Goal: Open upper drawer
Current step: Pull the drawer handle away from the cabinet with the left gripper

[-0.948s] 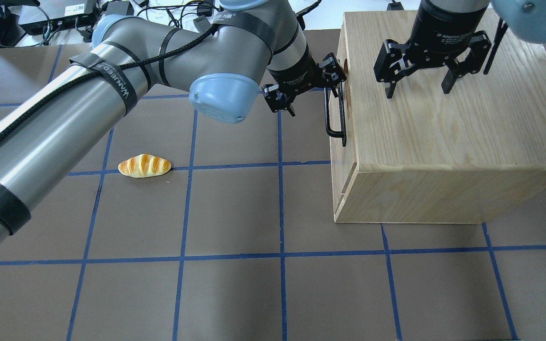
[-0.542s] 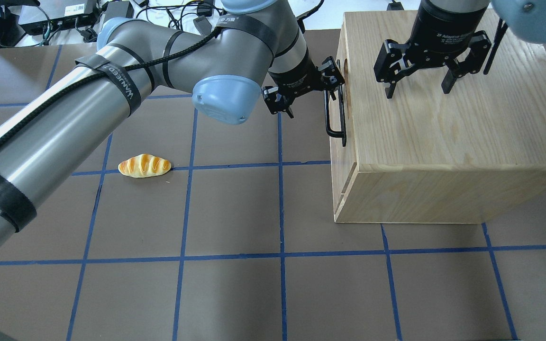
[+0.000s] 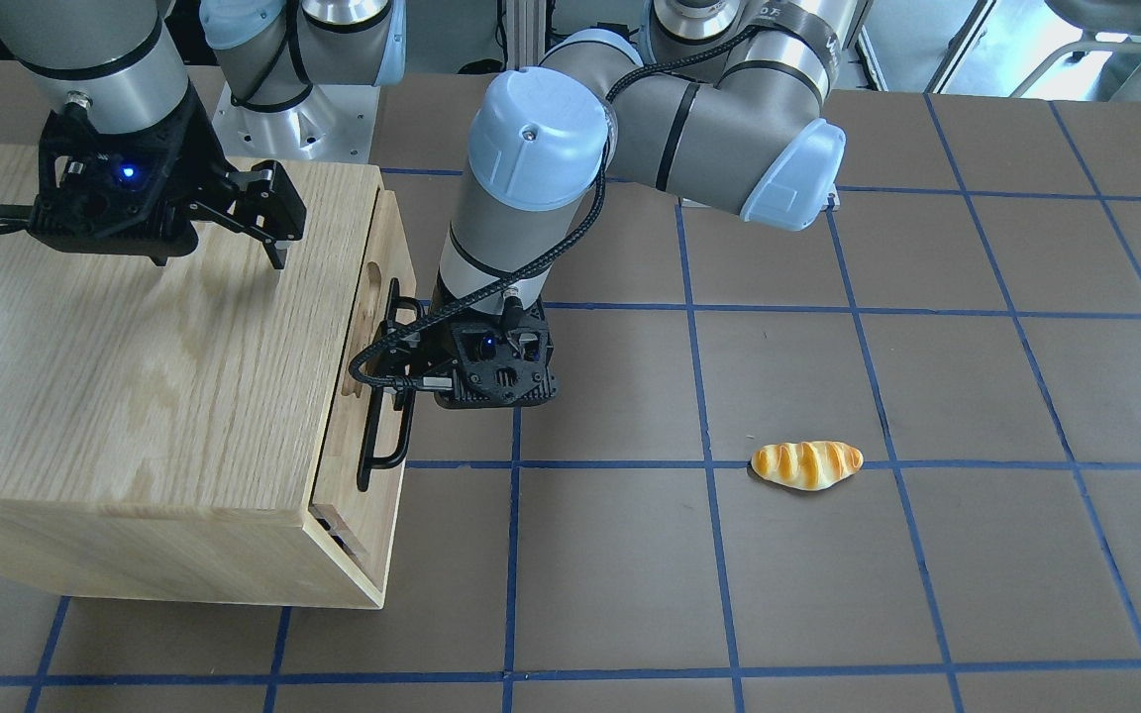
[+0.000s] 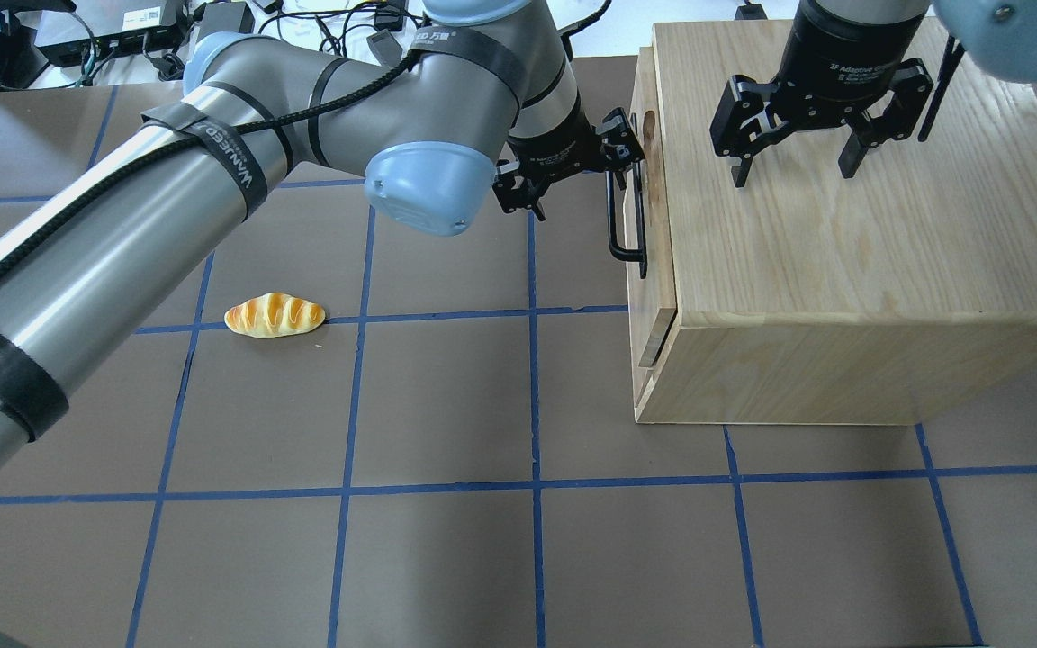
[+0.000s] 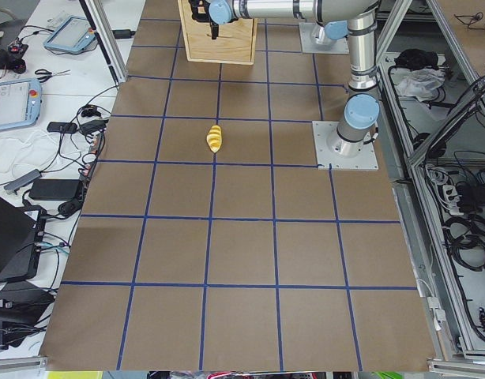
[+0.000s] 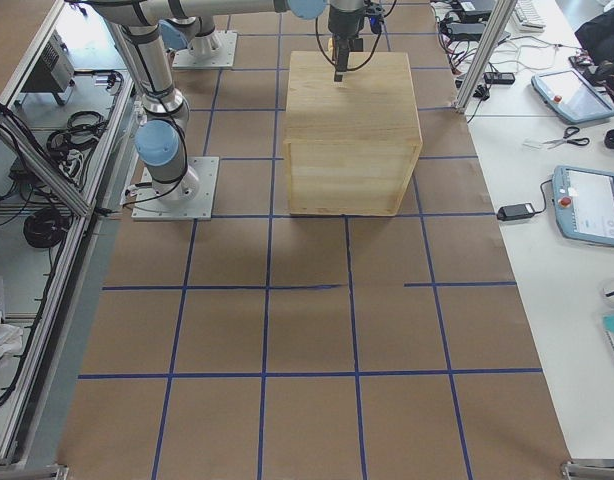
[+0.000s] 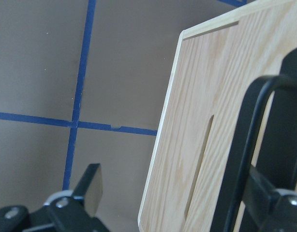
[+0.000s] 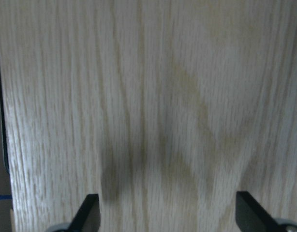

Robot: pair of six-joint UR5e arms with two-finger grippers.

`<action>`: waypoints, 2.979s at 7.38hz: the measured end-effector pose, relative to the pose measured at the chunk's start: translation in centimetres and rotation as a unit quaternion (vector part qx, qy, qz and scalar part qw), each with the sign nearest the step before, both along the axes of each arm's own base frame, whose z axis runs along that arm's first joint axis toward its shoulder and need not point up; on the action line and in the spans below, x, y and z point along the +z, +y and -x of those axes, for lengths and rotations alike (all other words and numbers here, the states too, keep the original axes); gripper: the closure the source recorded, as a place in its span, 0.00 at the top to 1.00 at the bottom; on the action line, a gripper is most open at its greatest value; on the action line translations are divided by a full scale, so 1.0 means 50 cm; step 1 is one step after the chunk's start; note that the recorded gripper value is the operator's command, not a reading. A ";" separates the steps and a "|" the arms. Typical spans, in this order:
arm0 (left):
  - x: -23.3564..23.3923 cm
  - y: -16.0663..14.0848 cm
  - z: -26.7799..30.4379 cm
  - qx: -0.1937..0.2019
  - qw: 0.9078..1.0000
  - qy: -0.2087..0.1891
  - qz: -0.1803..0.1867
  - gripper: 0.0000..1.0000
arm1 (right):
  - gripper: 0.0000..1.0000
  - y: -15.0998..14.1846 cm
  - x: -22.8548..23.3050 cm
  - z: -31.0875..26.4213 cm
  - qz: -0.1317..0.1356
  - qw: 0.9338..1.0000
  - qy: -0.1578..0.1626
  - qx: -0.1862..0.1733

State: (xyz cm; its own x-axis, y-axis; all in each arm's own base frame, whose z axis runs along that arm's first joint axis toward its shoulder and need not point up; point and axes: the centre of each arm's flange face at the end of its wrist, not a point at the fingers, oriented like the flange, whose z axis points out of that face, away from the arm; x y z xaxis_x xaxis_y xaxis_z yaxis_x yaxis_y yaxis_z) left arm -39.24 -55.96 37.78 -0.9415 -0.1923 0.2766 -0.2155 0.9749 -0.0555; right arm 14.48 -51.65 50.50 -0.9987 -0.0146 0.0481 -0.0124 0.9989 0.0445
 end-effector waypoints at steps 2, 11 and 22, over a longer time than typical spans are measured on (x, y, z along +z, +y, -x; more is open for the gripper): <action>0.012 0.000 -0.008 0.002 1.000 -0.004 0.006 1.00 | 1.00 0.000 0.000 0.000 0.000 1.000 0.000 0.000; 0.021 -0.045 -0.109 0.039 0.999 -0.022 0.003 1.00 | 1.00 0.000 0.000 0.000 0.000 1.000 0.000 0.000; 0.029 -0.073 -0.185 0.011 0.999 -0.048 0.006 1.00 | 1.00 0.000 -0.001 0.000 0.000 1.000 0.000 0.000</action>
State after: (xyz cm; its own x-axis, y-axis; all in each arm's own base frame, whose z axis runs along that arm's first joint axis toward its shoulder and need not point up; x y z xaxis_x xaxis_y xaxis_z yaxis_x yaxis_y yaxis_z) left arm -29.99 -59.62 39.22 -0.9594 -0.2107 0.1876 -0.2300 0.9692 -0.0878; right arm 14.48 -51.64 50.45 -0.9987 -0.0142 0.0481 -0.0120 0.9989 0.0453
